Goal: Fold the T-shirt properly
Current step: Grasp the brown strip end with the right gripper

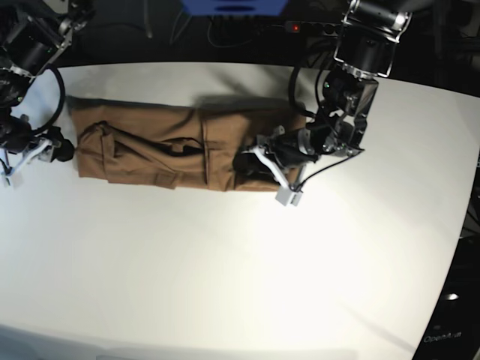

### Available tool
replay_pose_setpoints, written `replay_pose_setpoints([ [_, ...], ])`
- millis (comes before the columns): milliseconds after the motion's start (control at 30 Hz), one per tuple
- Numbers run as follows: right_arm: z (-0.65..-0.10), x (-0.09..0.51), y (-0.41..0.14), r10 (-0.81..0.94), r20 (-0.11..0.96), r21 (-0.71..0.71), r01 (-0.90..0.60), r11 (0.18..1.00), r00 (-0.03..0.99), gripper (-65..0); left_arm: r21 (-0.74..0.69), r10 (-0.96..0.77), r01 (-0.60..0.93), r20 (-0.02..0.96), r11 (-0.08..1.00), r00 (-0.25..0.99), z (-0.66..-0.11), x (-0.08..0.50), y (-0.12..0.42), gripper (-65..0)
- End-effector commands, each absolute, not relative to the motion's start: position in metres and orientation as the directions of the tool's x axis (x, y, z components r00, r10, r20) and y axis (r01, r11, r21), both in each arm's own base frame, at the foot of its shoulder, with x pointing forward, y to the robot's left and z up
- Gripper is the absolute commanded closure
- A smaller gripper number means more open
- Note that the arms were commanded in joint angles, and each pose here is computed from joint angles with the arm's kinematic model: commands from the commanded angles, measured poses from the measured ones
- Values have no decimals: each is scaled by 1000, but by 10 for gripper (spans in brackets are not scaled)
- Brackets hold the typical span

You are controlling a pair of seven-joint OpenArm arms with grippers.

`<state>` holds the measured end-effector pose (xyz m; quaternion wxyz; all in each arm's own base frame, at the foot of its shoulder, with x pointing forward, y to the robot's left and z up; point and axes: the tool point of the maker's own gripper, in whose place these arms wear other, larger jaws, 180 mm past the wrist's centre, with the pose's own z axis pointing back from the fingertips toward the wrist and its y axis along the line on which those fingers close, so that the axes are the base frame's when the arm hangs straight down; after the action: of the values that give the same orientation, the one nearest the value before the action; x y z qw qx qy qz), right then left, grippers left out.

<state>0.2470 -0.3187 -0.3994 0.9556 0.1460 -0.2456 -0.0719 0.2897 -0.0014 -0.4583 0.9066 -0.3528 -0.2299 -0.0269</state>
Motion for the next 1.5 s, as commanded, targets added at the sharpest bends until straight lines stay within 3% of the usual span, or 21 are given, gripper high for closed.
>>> replay_pose_setpoints([
  [0, -388, 254, -325, -197, 483, 300, 50, 953, 853, -467, -475, 21, 151, 338, 867, 941, -497, 265, 35, -36],
  [767, -422, 243, -263, -196, 411, 407, 13, 913, 890, -456, -479, 24, 151, 341, 865, 940, -494, 266, 34, -36],
  [900, -422, 243, -262, -196, 411, 409, 13, 913, 890, -332, -479, 26, 150, 341, 865, 940, -494, 266, 34, -36],
  [1100, -420, 246, -262, -178, 417, 400, -3, 917, 891, -12, -479, 26, 150, 341, 865, 940, -494, 266, 34, -36],
  [1467, -374, 278, -237, 26, 549, 261, -201, 944, 835, -7, -479, 25, 150, 339, 865, 940, -494, 266, 33, -36],
])
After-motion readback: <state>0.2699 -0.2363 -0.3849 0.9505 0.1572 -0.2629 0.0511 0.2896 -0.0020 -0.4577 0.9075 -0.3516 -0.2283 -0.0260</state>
